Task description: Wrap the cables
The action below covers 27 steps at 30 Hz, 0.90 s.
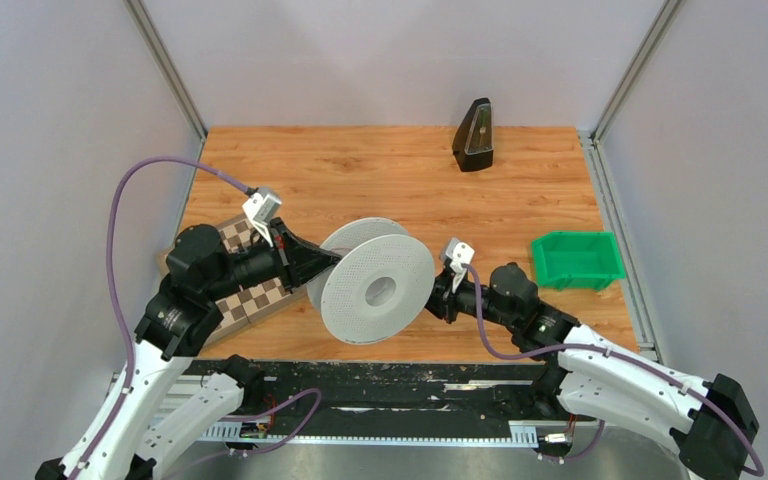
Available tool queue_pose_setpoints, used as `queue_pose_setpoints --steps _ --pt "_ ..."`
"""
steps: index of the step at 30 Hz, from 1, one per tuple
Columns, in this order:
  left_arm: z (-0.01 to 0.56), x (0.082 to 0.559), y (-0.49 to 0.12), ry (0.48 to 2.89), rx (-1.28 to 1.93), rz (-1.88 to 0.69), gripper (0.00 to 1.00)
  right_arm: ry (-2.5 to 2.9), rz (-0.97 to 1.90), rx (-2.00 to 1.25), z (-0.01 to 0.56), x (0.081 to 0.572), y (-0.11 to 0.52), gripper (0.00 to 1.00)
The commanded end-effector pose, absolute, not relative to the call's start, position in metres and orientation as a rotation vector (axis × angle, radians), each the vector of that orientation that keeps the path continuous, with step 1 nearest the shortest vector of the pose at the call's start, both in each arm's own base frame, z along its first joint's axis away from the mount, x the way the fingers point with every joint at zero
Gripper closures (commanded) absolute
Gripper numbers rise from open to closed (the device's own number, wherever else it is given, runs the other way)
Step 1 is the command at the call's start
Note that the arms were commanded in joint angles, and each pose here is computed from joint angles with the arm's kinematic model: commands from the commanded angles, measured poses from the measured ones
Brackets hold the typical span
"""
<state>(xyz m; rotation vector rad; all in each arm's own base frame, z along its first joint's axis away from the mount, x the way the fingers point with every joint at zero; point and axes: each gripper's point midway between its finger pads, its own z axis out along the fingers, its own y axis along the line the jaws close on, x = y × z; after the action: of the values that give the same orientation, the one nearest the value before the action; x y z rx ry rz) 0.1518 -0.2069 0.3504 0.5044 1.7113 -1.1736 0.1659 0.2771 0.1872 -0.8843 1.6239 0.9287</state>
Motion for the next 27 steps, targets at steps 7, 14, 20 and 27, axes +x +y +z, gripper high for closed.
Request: queue_pose_setpoints --steps 7,14,20,27 --pt "0.412 0.148 -0.208 1.528 0.393 -1.301 1.00 1.320 0.945 -0.769 0.226 0.173 0.277 0.66" --pt "0.425 0.154 -0.210 1.528 0.357 -1.318 1.00 1.186 0.924 -0.751 0.228 0.168 0.269 0.44" --pt "0.436 0.157 -0.212 1.506 0.332 -1.343 1.00 1.099 0.989 -0.852 0.212 0.154 0.286 0.35" --pt "0.445 0.157 -0.210 1.478 0.306 -1.356 1.00 1.108 1.009 -0.929 0.199 0.167 0.323 0.31"
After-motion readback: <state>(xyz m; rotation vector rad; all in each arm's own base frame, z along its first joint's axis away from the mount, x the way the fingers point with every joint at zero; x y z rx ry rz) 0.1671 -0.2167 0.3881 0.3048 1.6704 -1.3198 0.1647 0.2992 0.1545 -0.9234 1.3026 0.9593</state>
